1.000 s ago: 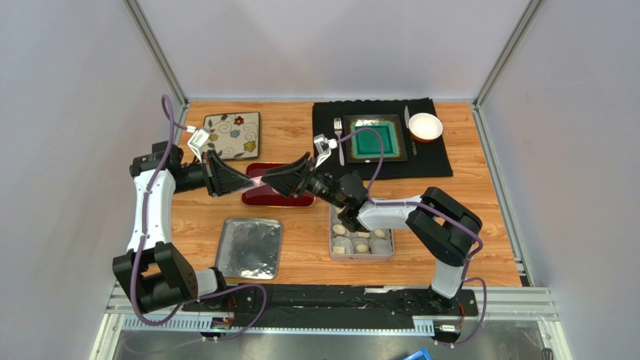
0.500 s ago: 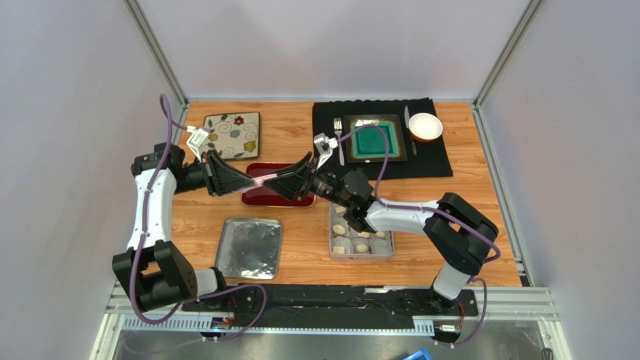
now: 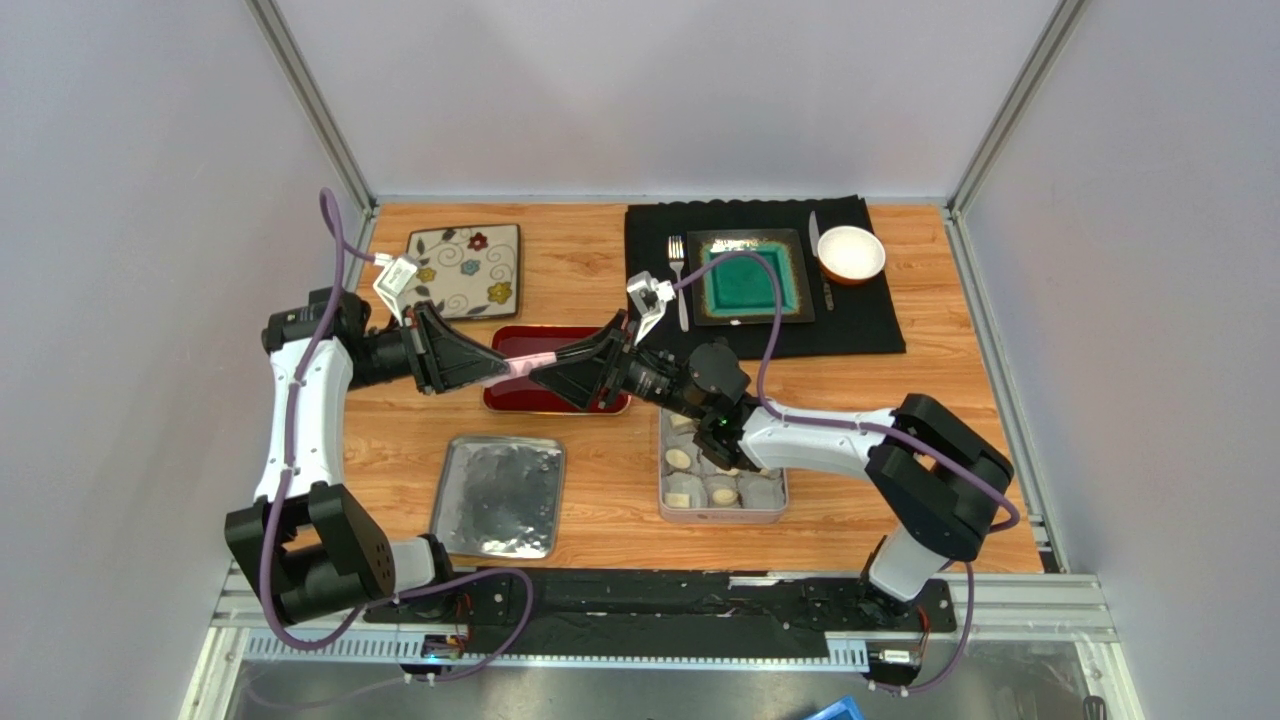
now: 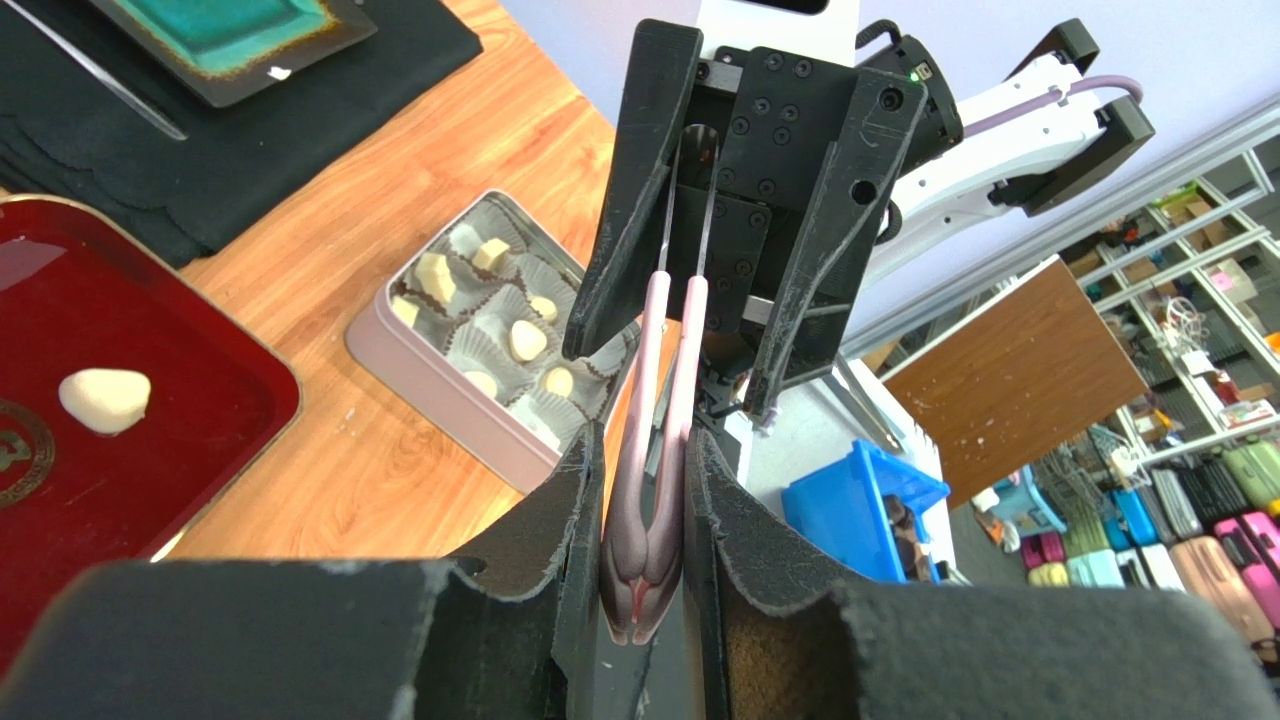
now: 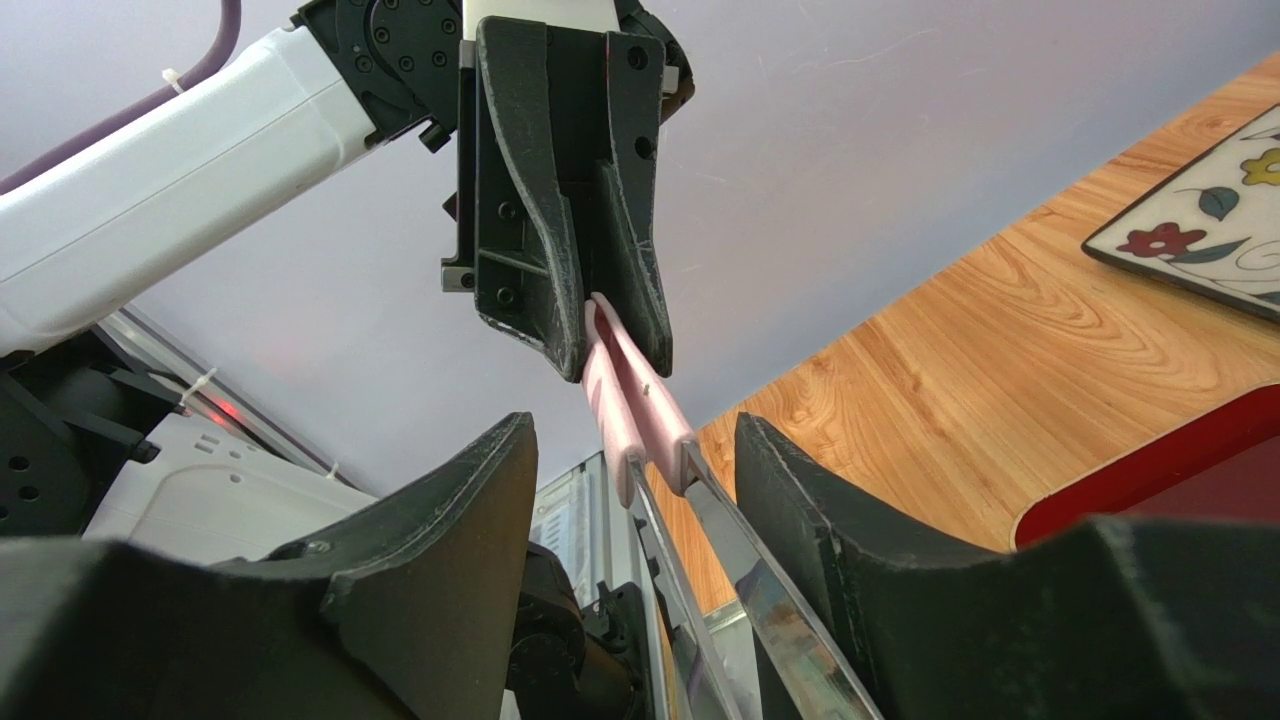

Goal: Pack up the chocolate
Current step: Pick up the clamp from the center of the board, then pick up the fake chocolate from the plate.

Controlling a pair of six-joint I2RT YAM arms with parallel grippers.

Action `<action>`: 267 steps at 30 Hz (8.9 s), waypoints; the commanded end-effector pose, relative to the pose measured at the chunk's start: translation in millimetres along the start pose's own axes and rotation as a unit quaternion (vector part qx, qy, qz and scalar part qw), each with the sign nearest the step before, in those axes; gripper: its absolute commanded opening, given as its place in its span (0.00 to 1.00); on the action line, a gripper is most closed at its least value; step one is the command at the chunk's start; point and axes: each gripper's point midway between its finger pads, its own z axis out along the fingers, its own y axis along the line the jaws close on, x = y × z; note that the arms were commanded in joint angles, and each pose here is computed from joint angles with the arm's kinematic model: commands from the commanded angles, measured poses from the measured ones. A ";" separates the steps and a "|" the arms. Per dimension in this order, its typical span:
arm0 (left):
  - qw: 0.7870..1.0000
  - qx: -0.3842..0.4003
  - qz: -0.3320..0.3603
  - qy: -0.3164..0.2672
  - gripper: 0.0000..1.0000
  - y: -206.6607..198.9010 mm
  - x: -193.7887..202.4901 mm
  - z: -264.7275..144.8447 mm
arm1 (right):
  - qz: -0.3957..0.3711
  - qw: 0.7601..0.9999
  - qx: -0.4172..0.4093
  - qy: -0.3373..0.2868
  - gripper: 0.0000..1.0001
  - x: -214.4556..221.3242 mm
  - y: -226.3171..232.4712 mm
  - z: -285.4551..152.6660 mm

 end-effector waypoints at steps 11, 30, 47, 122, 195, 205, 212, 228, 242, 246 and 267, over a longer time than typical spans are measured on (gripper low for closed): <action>0.994 0.042 -0.017 -0.102 0.00 -26.0 -34.4 -10.7 | -0.050 0.985 -0.051 -0.158 0.55 -93.1 42.7 -21.1; 0.994 0.042 -0.015 -0.101 0.00 -31.7 -43.9 -12.2 | 0.005 0.984 -0.102 -0.146 0.59 -64.1 39.3 -12.7; 0.994 0.045 0.029 -0.098 0.00 -48.9 -59.2 -12.8 | 0.051 0.981 -0.112 -0.149 0.65 -58.9 34.6 5.7; 0.993 0.043 -0.046 -0.104 0.00 -39.1 -62.8 -17.4 | 0.073 0.965 -0.114 -0.226 0.41 -98.4 44.7 26.9; 0.925 -0.266 0.252 0.103 0.96 93.4 -29.9 25.2 | -0.227 0.928 0.275 0.107 0.00 -34.2 -81.3 -52.9; 0.924 -0.372 0.059 0.061 0.97 159.0 44.1 -33.9 | -0.249 0.906 0.313 0.136 0.03 -13.6 -122.1 -43.9; 0.919 -0.382 0.007 0.099 0.97 184.0 99.8 -45.0 | -0.243 0.902 0.325 0.148 0.23 -5.7 -139.1 -28.5; 0.926 -0.368 -0.009 0.083 0.98 183.8 113.6 -52.3 | -0.235 0.893 0.348 0.162 0.42 5.3 -157.7 -22.5; 0.929 -0.364 -0.010 0.071 0.99 179.2 104.8 -51.1 | -0.232 0.885 0.361 0.180 0.42 20.4 -172.9 -29.4; 0.930 -0.361 -0.011 0.071 0.99 178.1 105.9 -50.2 | -0.228 0.884 0.364 0.186 0.42 26.8 -178.0 -31.1; 0.934 -0.352 -0.012 0.057 0.99 173.5 97.3 -49.7 | -0.211 0.883 0.369 0.198 0.43 38.3 -193.4 -36.2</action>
